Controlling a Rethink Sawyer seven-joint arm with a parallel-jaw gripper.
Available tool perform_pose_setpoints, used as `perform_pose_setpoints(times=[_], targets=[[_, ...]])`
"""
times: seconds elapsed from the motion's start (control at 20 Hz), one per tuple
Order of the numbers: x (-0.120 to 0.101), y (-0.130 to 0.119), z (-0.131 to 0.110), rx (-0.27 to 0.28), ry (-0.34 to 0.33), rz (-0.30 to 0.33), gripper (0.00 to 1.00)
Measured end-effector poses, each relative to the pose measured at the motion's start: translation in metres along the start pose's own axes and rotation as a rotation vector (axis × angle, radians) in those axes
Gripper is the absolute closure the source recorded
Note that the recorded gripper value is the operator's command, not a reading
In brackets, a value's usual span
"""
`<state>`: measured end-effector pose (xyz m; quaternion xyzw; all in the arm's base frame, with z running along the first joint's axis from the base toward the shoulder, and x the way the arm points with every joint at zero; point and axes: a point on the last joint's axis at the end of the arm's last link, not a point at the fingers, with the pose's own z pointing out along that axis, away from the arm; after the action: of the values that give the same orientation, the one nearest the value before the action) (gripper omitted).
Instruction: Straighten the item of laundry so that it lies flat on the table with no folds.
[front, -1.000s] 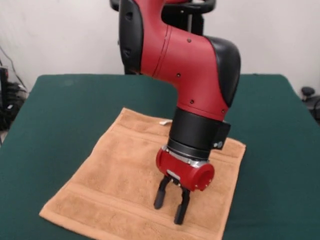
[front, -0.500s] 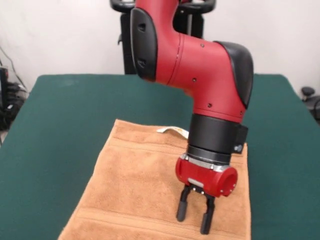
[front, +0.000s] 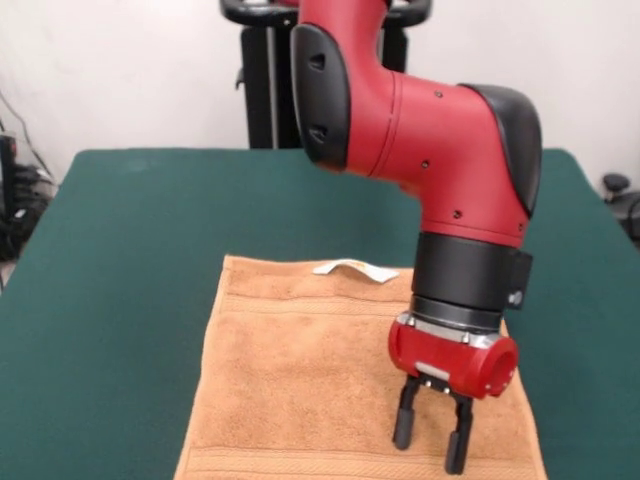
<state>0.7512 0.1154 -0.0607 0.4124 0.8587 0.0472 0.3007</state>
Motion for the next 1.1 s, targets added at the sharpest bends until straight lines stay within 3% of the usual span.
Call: perform_pose_setpoints(times=[0.75,1.1], targets=[[-0.0016,0.0104,-0.0075,0.084,0.143,0.106,0.00],[-0.0018,0.0102,-0.0082,0.083,0.148,0.106,0.00]])
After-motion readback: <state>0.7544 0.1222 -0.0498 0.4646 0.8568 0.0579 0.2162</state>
